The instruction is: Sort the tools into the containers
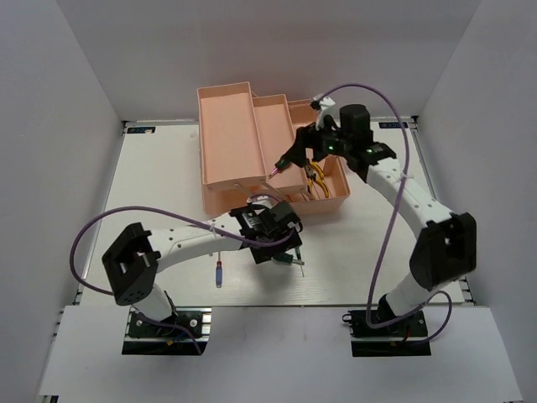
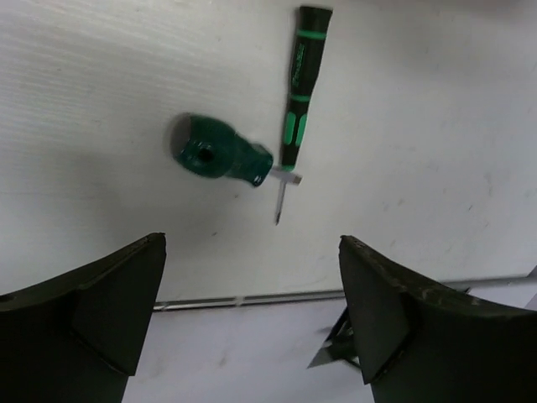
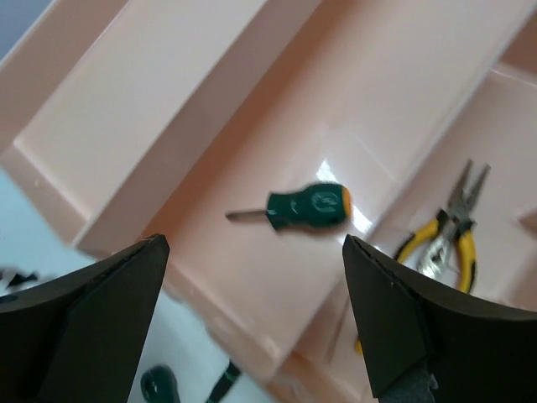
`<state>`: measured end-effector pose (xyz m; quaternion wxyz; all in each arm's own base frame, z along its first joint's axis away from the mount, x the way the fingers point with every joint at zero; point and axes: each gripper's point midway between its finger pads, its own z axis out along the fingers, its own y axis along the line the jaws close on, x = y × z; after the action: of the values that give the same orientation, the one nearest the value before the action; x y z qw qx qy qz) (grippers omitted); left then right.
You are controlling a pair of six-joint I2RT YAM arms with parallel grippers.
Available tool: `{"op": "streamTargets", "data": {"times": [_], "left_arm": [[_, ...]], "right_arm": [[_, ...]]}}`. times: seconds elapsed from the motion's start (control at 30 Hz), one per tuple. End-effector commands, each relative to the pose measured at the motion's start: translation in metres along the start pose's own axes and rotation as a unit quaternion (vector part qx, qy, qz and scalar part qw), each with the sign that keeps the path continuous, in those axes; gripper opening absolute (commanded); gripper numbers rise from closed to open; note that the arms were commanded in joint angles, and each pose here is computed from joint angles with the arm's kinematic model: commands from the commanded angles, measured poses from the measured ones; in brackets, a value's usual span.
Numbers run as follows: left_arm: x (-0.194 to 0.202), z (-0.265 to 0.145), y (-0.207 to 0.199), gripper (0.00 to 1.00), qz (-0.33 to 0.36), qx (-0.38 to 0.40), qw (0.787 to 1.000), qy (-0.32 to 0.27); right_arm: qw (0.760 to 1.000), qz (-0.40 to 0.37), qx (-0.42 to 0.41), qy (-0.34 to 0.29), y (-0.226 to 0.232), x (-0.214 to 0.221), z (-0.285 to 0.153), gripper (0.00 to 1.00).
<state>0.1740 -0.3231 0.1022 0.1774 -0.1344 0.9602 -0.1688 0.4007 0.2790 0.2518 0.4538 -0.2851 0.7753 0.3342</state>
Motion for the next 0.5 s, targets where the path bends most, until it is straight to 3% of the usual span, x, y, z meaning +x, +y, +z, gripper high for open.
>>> {"op": "streamTargets", "data": {"times": [0.0,0.1,0.17,0.47], "left_arm": [[-0.016,0.011,-0.005,0.93,-0.101,-0.036,0.993,-0.038],[-0.024,0.019,-0.009,0.86,-0.148,-0.055,0.986,-0.061],[-0.022,0.031,0.001,0.76,-0.161,-0.092,0.98,-0.068],[-0.022,0.057,0.013,0.69,-0.171,-0.134,0.972,-0.09]], "right_arm": [[0.998,-0.029,0.014,-0.052,0.007,-0.025,-0.05,0.9],[0.998,-0.019,0.034,-0.053,0.003,-0.006,-0.075,0.9],[0.997,-0.006,0.056,-0.045,-0.005,0.015,-0.091,0.9],[0.993,0.021,0.11,-0.038,-0.016,0.062,-0.144,0.9]]}}
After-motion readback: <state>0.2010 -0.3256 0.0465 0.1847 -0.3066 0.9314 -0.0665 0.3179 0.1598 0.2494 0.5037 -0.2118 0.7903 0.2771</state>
